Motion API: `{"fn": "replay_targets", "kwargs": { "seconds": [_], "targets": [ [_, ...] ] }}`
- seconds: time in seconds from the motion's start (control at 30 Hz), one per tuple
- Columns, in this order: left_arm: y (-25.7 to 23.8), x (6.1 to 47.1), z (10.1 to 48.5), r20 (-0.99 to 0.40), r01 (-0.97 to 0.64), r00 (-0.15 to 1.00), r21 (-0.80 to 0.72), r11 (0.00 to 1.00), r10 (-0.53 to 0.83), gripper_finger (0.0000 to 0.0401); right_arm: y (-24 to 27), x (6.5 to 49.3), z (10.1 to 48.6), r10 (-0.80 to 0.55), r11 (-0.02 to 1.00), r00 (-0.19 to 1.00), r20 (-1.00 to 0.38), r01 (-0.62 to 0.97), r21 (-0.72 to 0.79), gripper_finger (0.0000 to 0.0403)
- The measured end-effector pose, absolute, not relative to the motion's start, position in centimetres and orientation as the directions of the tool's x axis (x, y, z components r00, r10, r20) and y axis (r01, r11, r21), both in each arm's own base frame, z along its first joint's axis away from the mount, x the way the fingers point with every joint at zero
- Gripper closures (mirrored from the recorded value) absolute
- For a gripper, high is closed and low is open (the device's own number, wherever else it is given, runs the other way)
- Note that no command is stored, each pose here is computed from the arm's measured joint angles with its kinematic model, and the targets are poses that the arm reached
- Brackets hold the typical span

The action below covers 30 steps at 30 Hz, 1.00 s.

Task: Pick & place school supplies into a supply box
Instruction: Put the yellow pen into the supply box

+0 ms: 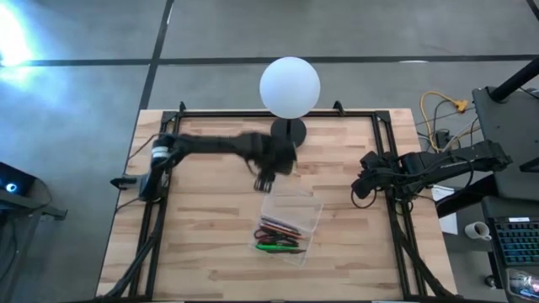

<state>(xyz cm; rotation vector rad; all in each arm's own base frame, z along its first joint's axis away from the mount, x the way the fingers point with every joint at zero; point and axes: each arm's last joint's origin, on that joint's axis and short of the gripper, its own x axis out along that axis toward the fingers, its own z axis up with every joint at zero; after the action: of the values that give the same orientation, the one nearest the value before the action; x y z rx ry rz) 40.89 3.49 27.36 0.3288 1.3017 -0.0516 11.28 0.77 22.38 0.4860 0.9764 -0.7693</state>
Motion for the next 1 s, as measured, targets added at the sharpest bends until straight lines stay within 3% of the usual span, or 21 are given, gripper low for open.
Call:
{"fn": "replay_targets", "kwargs": {
  "seconds": [0.27, 0.7, 1.0],
  "targets": [
    [9.9, 42.2, 24.4, -0.858, 0.297, 0.507, 0.260, 0.919, 0.079, 0.0253, 0.8, 11.3, 22.3, -0.355, 0.606, 0.334, -0.873, 0.794, 0.058, 0.0335],
    [11.2, 40.7, 17.4, -0.835, 0.289, 0.545, 0.268, 0.919, 0.072, 0.0253, 0.7, 11.2, 22.0, -0.357, 0.531, 0.323, -0.876, 0.842, 0.094, 0.0335],
    [13.7, 39.7, 16.6, -0.825, 0.186, 0.554, 0.255, 0.949, 0.113, 0.0253, 0.8, 11.2, 22.0, -0.357, 0.488, 0.327, -0.875, 0.864, 0.124, 0.0335]
  ]
}}
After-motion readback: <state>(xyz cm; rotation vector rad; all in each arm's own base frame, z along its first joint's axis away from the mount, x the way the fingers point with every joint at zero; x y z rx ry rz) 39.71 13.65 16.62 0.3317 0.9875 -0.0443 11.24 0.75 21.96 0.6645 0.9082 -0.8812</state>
